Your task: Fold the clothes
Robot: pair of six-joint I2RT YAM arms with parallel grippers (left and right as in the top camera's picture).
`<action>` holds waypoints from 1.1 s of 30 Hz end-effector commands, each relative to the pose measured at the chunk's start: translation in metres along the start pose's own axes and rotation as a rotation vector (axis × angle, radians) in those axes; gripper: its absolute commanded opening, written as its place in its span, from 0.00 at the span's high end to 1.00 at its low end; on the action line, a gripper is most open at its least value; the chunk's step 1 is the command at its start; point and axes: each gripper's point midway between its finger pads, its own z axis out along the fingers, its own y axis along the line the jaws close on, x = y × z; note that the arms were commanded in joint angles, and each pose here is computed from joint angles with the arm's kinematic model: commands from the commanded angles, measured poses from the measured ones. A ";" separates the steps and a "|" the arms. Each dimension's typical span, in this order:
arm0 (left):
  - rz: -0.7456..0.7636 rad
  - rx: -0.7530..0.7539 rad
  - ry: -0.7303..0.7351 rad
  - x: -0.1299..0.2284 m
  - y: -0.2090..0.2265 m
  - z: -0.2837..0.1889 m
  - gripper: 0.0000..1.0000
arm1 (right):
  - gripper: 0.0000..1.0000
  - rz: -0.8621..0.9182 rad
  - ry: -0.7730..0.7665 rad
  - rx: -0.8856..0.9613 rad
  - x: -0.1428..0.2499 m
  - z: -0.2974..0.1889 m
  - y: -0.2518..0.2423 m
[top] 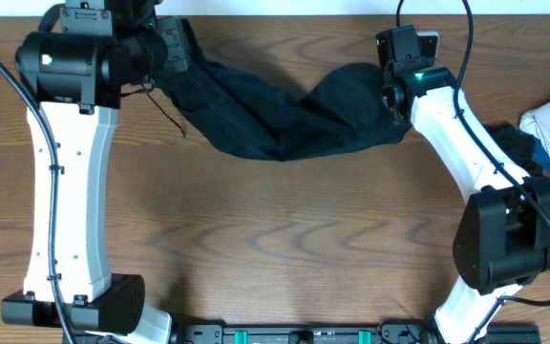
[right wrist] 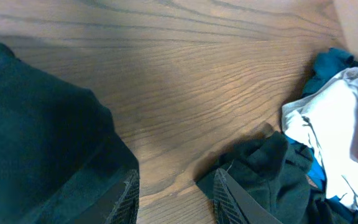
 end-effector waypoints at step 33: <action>-0.252 -0.346 -0.158 -0.034 0.105 -0.024 0.94 | 0.18 0.261 0.414 -0.924 0.043 -0.138 0.108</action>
